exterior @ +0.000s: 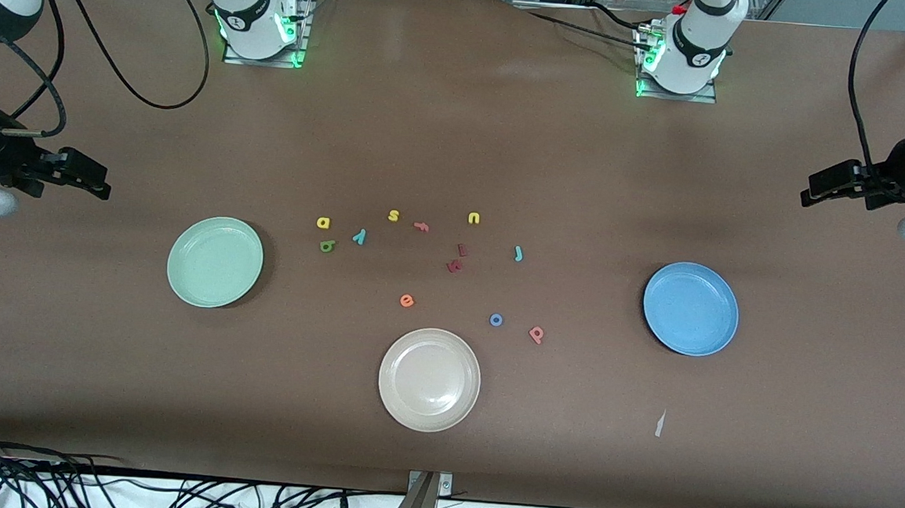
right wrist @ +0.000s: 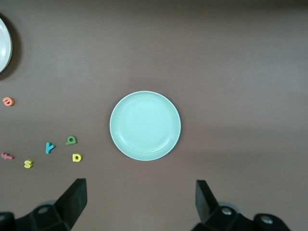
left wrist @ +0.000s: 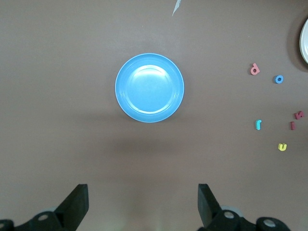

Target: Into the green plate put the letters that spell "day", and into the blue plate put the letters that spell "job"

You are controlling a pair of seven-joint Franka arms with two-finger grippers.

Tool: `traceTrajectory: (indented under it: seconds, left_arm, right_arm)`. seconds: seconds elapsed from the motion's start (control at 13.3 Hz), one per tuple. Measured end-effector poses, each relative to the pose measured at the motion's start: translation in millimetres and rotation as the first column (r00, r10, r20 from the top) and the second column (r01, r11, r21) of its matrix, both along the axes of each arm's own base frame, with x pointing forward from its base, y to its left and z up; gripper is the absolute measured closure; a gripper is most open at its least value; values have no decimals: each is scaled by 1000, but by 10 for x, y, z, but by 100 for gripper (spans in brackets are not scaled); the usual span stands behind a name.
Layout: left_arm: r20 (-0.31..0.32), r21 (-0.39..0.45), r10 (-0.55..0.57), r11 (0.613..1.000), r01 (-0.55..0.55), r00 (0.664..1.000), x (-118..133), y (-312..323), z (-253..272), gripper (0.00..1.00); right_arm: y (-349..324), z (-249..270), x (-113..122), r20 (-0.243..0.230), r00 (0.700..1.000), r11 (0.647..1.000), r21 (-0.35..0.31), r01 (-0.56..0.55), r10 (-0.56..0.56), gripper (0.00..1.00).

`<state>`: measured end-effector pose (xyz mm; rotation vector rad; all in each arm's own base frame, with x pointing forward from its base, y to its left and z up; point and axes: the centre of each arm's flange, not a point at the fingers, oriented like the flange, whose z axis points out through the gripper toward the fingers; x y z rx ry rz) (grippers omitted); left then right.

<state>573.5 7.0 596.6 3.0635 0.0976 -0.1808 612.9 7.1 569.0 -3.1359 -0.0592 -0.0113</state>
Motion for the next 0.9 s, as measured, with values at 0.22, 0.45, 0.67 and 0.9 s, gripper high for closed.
traceTrajectory:
  seconds: [0.22,0.45,0.67,0.9]
  left_arm:
    - [-1,6,-1,1000,1,1000,0,5,-6,0]
    - [-2,17,-2,1000,2,1000,-1,16,-7,0]
    - [0,18,-30,999,30,1000,-1,19,-8,0]
    - [0,31,-55,998,55,998,-1,35,-10,0]
  right_arm:
    - [0,0,0,0,1000,1000,0,0,0,0]
    - [0,1,1,1,1000,1000,0,0,0,0]
    - [0,1,1,1,1000,1000,0,0,0,0]
    - [0,1,1,1,1000,1000,0,0,0,0]
